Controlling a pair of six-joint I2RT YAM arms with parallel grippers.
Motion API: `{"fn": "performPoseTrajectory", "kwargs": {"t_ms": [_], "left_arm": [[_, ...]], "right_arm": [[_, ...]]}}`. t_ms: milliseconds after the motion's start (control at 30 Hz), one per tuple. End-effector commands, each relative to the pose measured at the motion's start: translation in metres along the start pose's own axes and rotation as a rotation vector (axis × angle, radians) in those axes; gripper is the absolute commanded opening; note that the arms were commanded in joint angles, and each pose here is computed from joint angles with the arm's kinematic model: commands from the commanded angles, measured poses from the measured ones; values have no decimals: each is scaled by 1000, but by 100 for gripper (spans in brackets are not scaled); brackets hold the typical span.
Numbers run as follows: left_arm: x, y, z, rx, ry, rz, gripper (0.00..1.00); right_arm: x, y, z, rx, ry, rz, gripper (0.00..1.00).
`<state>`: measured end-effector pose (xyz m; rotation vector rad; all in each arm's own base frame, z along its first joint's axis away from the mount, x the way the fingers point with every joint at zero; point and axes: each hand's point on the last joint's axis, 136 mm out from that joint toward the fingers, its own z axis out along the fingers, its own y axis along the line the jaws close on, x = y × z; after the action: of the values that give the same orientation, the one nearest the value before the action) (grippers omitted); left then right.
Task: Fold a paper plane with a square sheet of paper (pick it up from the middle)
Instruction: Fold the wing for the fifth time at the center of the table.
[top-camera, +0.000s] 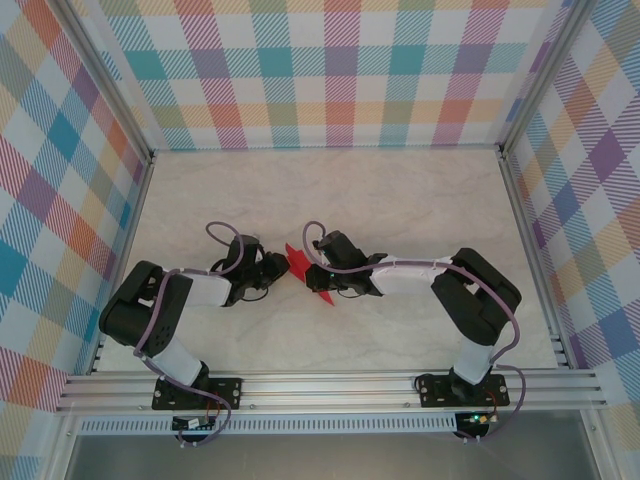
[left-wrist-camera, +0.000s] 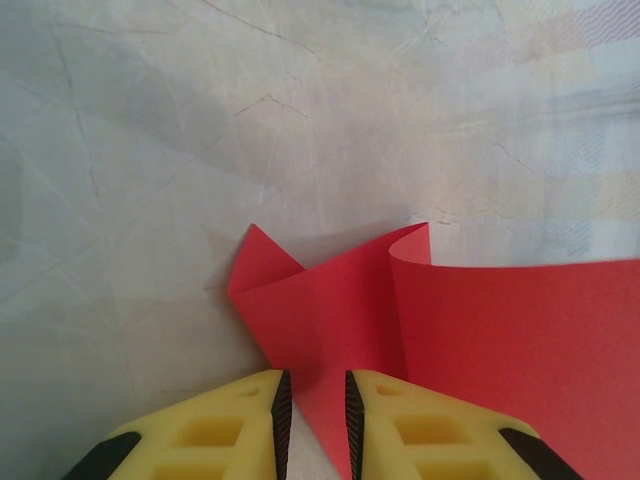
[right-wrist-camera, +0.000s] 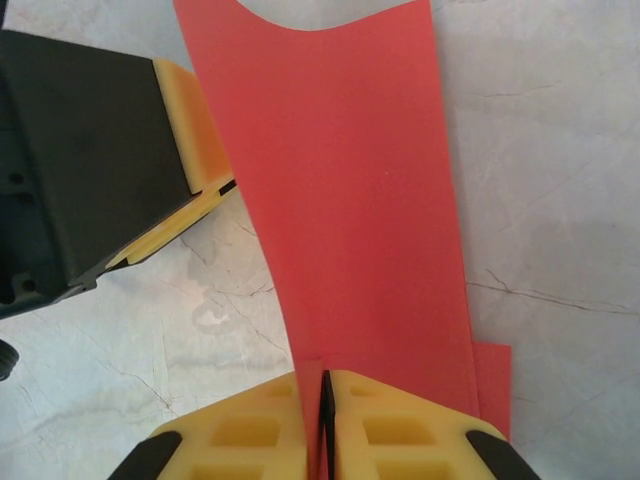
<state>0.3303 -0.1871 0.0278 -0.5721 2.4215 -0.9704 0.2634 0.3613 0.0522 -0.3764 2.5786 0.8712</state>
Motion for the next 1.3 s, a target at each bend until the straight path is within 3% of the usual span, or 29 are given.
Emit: {"fn": "performPoseTrajectory", "kwargs": {"t_ms": [0,300,767,1033,1267], "left_arm": [[1,3,7,-40,3,2,24],[12,28,13,-226,70,5,21],[20,40,18,-295,110,-28,19],[21,41,19,-299,116,-33,19],[22,41,20,-296,120,-38,19]], "right_arm": [[-5,10,4,-32,-3,-56,13],[-6,11,4,-31,-1,-129,24],[-4,11,-13,-20,-99,-374,50],[0,4,-10,69,-161,-473,49],[5,1,-4,97,-174,-496,40]]}}
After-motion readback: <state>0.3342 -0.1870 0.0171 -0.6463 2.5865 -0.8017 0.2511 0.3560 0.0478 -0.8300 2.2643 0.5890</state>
